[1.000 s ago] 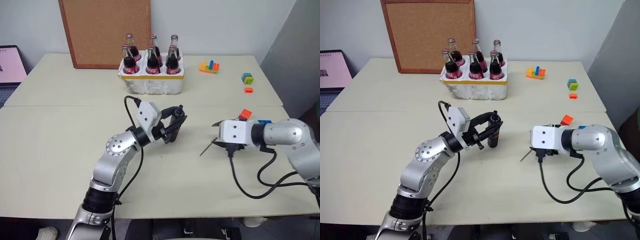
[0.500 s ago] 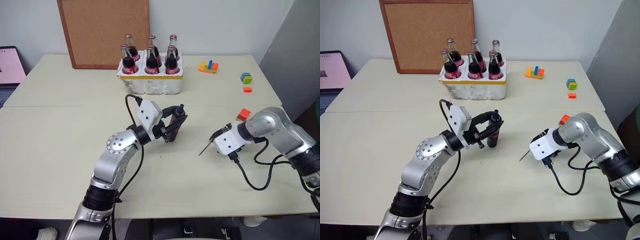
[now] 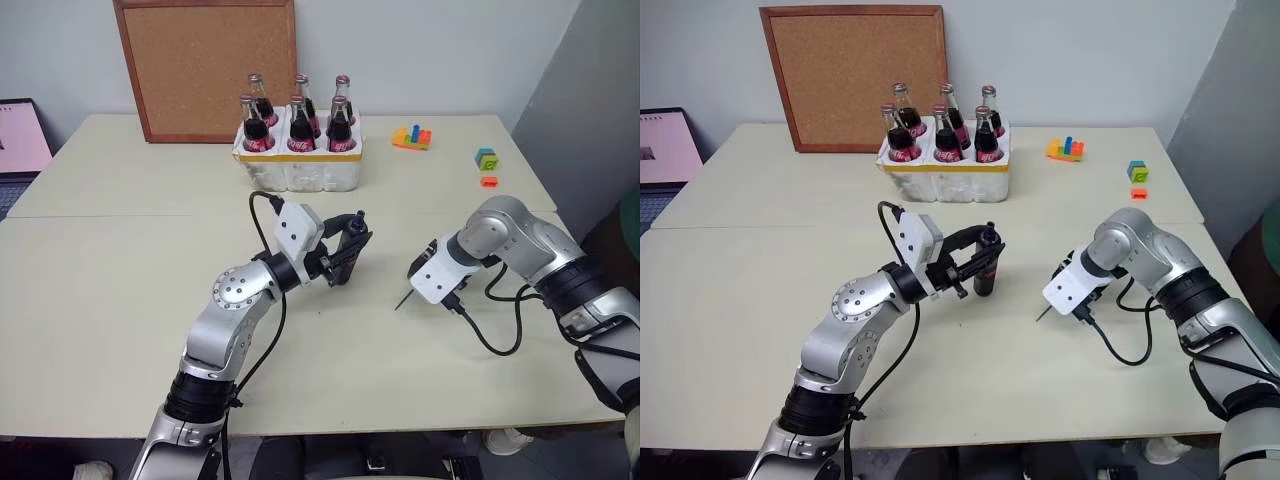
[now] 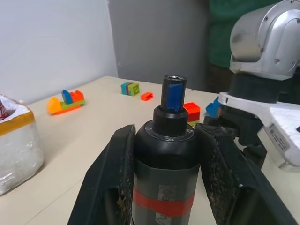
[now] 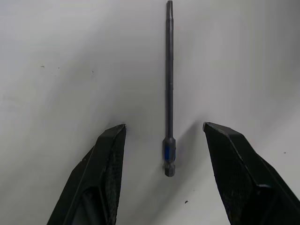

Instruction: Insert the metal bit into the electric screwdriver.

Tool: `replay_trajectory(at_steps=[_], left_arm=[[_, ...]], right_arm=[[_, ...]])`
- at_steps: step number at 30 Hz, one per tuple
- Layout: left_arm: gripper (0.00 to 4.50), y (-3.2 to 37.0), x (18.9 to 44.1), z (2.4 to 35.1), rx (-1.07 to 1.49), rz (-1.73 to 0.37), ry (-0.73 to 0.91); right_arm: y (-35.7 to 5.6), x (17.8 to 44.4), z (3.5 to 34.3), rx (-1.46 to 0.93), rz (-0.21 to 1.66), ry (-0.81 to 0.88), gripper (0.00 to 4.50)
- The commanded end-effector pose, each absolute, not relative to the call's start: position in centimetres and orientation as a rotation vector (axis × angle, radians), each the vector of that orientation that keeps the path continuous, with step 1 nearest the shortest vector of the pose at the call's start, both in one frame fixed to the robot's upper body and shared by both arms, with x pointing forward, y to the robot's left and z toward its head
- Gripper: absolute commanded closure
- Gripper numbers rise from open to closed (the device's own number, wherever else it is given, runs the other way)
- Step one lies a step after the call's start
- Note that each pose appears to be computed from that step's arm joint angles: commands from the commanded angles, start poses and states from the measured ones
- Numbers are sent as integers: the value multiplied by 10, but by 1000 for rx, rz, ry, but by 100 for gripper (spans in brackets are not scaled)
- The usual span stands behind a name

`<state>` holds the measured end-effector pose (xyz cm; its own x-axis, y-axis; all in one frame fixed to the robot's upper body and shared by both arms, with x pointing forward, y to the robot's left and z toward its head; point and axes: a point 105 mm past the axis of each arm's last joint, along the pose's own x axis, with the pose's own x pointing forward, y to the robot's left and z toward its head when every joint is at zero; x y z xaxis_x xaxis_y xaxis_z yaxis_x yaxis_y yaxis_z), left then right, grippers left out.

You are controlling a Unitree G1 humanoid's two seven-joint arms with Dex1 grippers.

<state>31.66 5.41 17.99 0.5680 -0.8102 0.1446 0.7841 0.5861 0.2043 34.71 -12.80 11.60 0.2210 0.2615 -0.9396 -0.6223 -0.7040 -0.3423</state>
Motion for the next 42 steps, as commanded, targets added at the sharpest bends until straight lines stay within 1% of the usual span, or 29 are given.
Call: replay_trajectory(at_steps=[1, 11, 14, 18, 21, 24, 28, 29, 30, 33, 36, 39, 42], left_arm=[[288, 53, 312, 195, 134, -942, -299], [288, 53, 313, 194, 135, -945, -296], [288, 53, 314, 194, 134, -944, -296], [288, 54, 315, 195, 135, -940, -299], [288, 55, 316, 195, 139, -936, -301], [288, 58, 317, 196, 141, -925, -302], [288, 59, 317, 196, 142, -922, -301], [288, 59, 318, 196, 142, -922, -300], [288, 59, 318, 196, 142, -922, -299], [288, 59, 319, 195, 141, -925, -297], [288, 59, 320, 195, 141, -927, -296], [288, 59, 321, 196, 143, -927, -298], [288, 59, 322, 196, 147, -926, -299]], right_arm=[[-117, 345, 109, -1794, 1611, 335, 214], [-108, 345, 120, -1785, 1607, 299, 214], [-102, 347, 125, -1773, 1583, 237, 214], [-98, 347, 133, -1686, 1568, 209, 214], [-100, 344, 148, -1555, 1545, 206, 214], [-113, 327, 168, -1311, 1536, 226, 214], [-130, 314, 179, -1124, 1479, 261, 214], [-134, 312, 181, -1083, 1459, 268, 158], [-137, 308, 183, -1002, 1444, 277, 144], [-140, 298, 185, -851, 1428, 298, 144], [-137, 294, 191, -746, 1406, 292, 144], [-132, 300, 200, -621, 1313, 216, 144], [-122, 298, 206, -457, 1294, 190, 144]])
